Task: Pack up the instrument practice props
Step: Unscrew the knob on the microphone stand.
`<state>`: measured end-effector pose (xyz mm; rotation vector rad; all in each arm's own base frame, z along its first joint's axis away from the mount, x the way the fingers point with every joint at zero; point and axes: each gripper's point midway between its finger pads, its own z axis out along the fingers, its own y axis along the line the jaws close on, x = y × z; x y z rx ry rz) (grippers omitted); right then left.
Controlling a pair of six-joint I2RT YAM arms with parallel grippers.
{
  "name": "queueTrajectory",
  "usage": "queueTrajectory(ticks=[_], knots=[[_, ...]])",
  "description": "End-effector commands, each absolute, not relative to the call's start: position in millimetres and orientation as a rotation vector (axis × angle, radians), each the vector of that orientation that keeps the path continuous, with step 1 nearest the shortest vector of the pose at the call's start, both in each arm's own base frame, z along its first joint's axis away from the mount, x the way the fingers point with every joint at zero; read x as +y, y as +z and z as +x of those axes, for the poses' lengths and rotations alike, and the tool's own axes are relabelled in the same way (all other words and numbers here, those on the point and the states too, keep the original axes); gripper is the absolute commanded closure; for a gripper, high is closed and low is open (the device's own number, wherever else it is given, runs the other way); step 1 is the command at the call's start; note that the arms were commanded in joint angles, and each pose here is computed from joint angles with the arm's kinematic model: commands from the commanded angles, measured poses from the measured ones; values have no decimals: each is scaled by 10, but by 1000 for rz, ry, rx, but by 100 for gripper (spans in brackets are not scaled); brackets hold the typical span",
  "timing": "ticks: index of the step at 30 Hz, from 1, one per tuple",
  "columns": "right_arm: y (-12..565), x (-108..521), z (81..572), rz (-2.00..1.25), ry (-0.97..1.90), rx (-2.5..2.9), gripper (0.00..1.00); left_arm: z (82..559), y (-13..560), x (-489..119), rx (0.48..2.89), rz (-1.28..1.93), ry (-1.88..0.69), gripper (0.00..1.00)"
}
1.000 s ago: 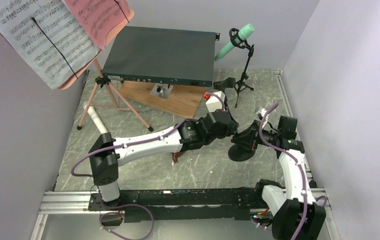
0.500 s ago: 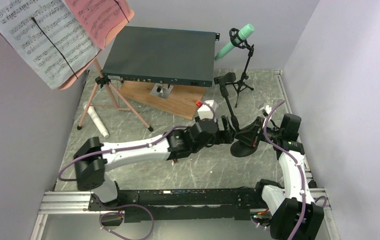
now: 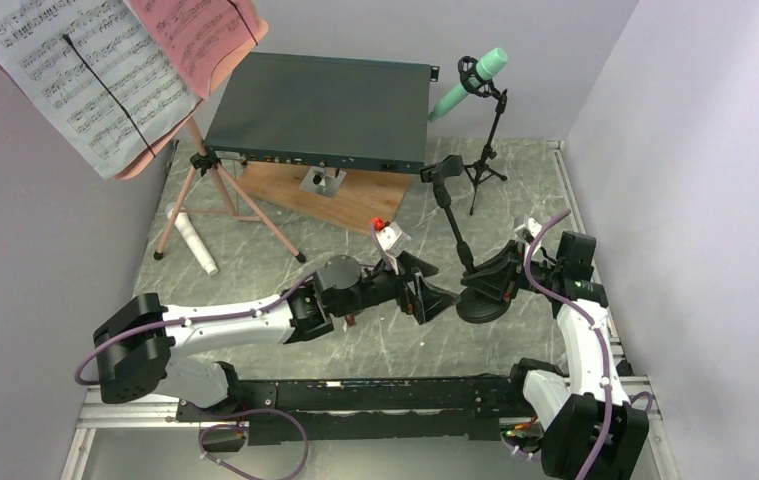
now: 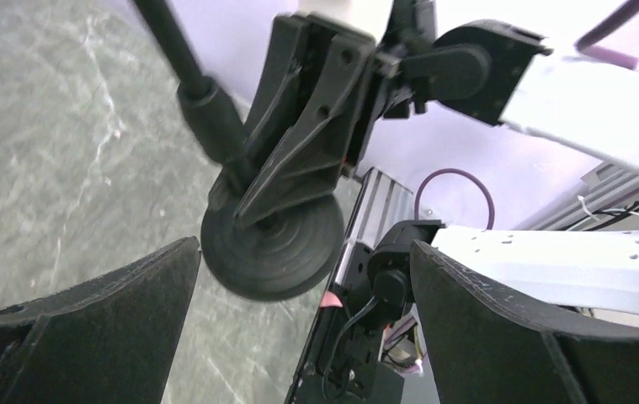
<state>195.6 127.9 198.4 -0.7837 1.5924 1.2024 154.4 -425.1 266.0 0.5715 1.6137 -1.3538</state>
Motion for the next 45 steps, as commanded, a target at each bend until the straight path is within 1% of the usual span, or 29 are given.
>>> queueTrajectory(ticks=[1, 4, 10, 16, 20, 24, 30, 32, 33, 34, 35, 36, 37, 39, 42, 45], knots=[[2293, 1368, 1774, -891, 1291, 1400, 100, 1566, 3233, -4296, 1338, 635, -1354, 1], [2293, 1370, 1770, -893, 1290, 1399, 100, 1678, 3267, -4324, 1295, 602, -1360, 1], [2283, 1377, 1765, -894, 1297, 1401, 100, 1858, 3258, -4482, 1252, 551, -1387, 9], [2279, 1382, 1760, -895, 1300, 1402, 100, 2053, 3218, -4542, 1278, 480, -1404, 14], [2273, 1383, 1762, -895, 1303, 1403, 100, 2071, 3225, -4589, 1268, 467, -1457, 22], [2272, 1381, 1766, -895, 1302, 1403, 100, 2055, 3194, -4660, 1265, 467, -1520, 36], [2274, 1381, 1765, -895, 1303, 1404, 100, 2043, 3148, -4753, 1286, 484, -1559, 46], [2273, 1381, 1766, -895, 1303, 1404, 100, 2040, 3136, -4768, 1293, 488, -1564, 54], [2274, 1380, 1768, -895, 1303, 1404, 100, 2037, 3131, -4771, 1296, 489, -1566, 59], [2276, 1382, 1766, -896, 1303, 1403, 100, 2047, 3123, -4768, 1301, 486, -1564, 67], [2275, 1380, 1768, -895, 1303, 1404, 100, 2059, 3109, -4766, 1311, 478, -1559, 80], [2270, 1380, 1769, -896, 1302, 1403, 100, 2078, 3091, -4762, 1327, 465, -1552, 96], [2267, 1378, 1777, -897, 1298, 1405, 100, 2112, 3070, -4752, 1351, 443, -1539, 100], [2231, 1364, 1828, -890, 1262, 1432, 100, 2186, 3038, -4723, 1410, 376, -1511, 100], [2120, 1308, 1956, -867, 1160, 1515, 100, 2295, 2940, -4720, 1596, 194, -1406, 100], [2049, 1252, 2075, -828, 1102, 1585, 100, 2407, 2695, -4723, 1929, -75, -1168, 100]])
